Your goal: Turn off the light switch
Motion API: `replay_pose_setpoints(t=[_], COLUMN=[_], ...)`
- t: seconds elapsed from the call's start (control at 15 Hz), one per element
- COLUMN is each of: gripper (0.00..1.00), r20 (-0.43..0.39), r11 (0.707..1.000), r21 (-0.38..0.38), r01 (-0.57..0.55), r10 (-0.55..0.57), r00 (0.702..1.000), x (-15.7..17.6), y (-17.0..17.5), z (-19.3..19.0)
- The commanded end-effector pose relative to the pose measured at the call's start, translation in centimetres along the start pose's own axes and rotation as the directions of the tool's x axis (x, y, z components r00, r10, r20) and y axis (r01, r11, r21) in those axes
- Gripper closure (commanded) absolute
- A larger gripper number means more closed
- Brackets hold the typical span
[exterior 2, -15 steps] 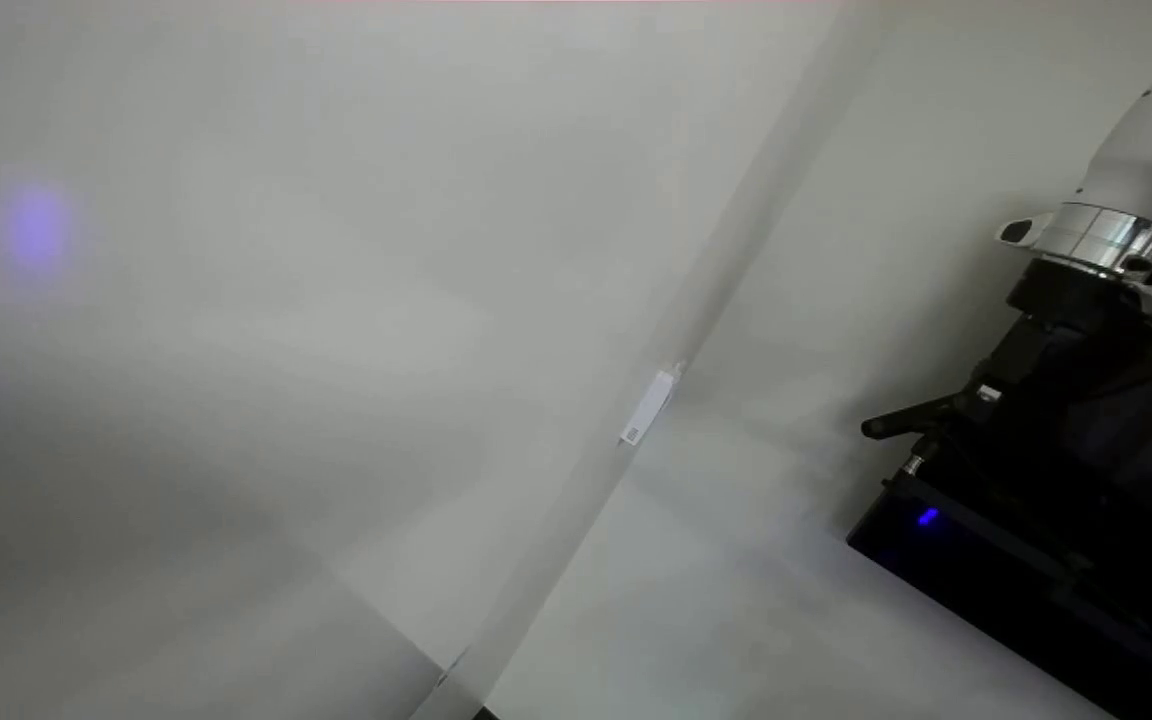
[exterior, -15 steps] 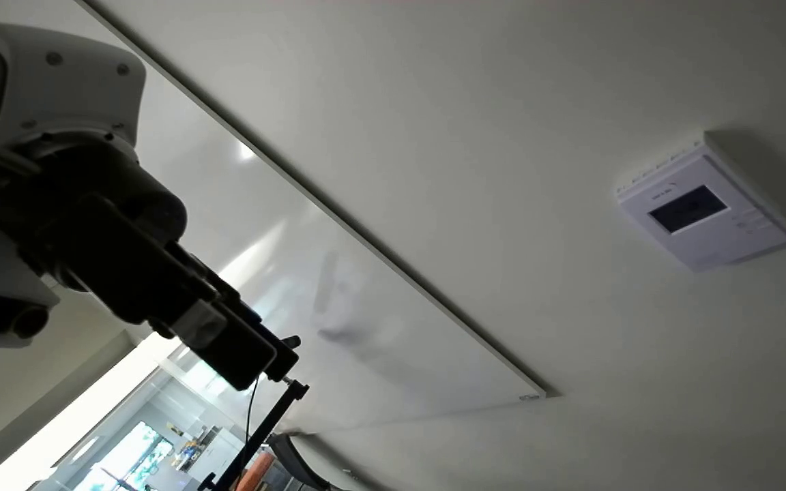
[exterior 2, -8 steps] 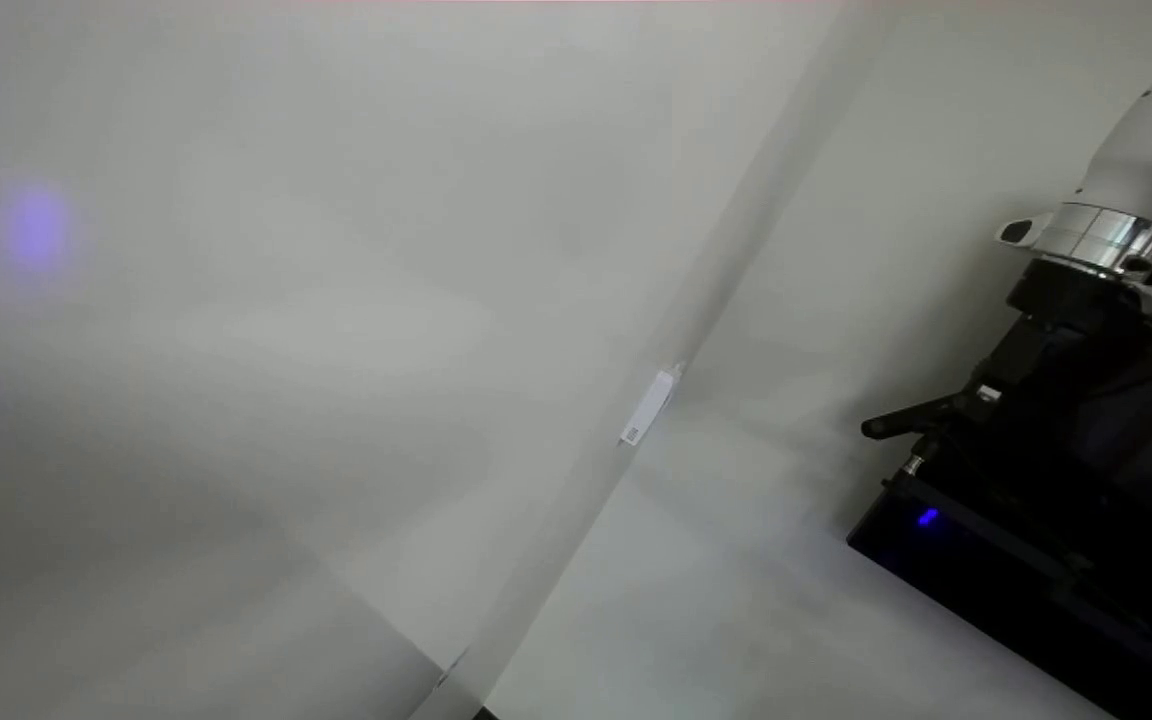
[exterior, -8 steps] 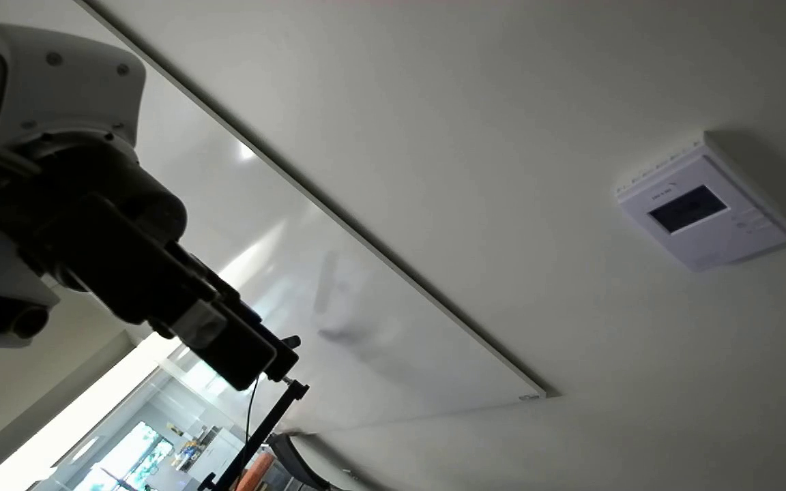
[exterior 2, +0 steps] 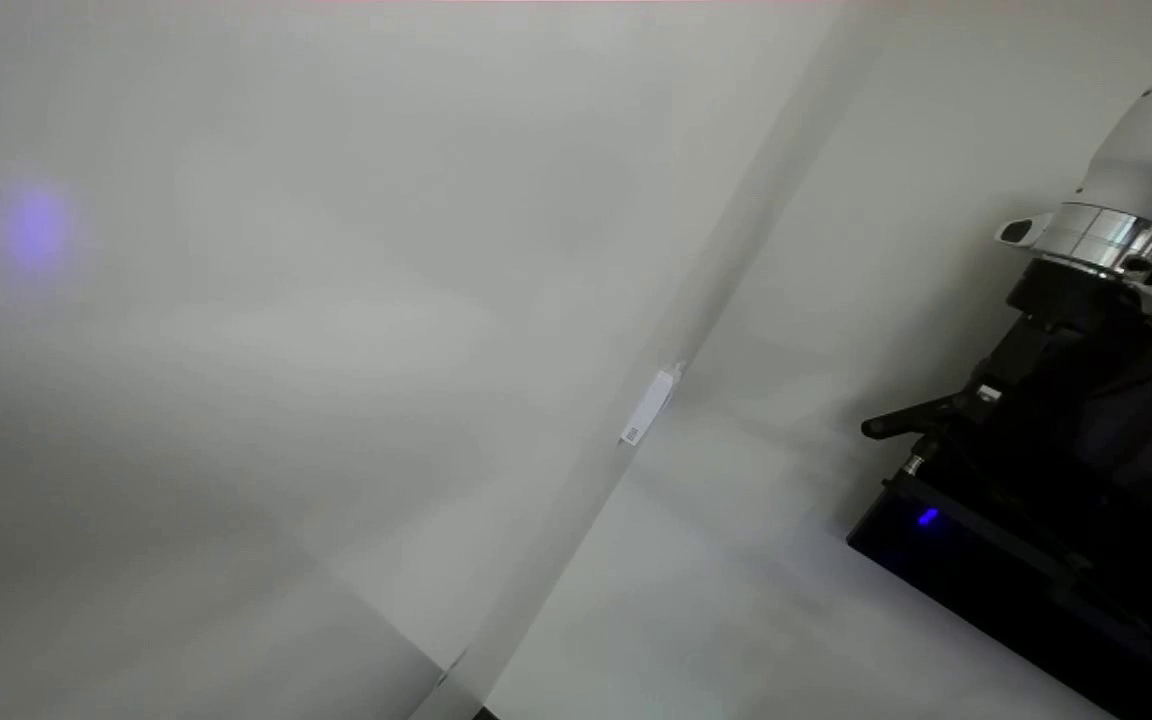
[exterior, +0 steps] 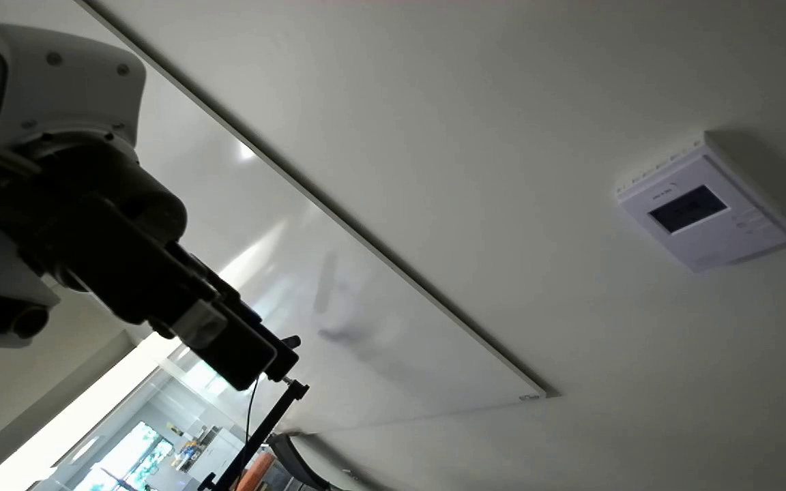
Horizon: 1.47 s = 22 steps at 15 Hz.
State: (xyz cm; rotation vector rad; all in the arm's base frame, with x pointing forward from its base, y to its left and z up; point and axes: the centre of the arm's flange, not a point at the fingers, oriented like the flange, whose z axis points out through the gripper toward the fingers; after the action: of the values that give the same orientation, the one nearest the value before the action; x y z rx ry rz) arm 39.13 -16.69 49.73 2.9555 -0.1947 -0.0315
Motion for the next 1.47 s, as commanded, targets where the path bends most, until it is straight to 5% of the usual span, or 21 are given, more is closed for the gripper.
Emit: replay_pose_setpoints(t=[0.0,0.73,1.0,1.4], gripper=[0.0,0.0,0.0,0.0], r20=[0.008,-0.134,-0.124,-0.095], r11=[1.0,0.997,0.999,0.987], r21=[-0.013,0.032,0.022,-0.026], r01=[-0.023,-0.064,-0.037,-0.157], r10=[0.023,0.068,0.04,0.154], r00=[1.0,0.989,0.992,0.984], x=[0.3,0.4,0.8,2.9], y=[0.7,0.9,-1.2,-3.7], z=[1.1,11.5,13.3,16.0])
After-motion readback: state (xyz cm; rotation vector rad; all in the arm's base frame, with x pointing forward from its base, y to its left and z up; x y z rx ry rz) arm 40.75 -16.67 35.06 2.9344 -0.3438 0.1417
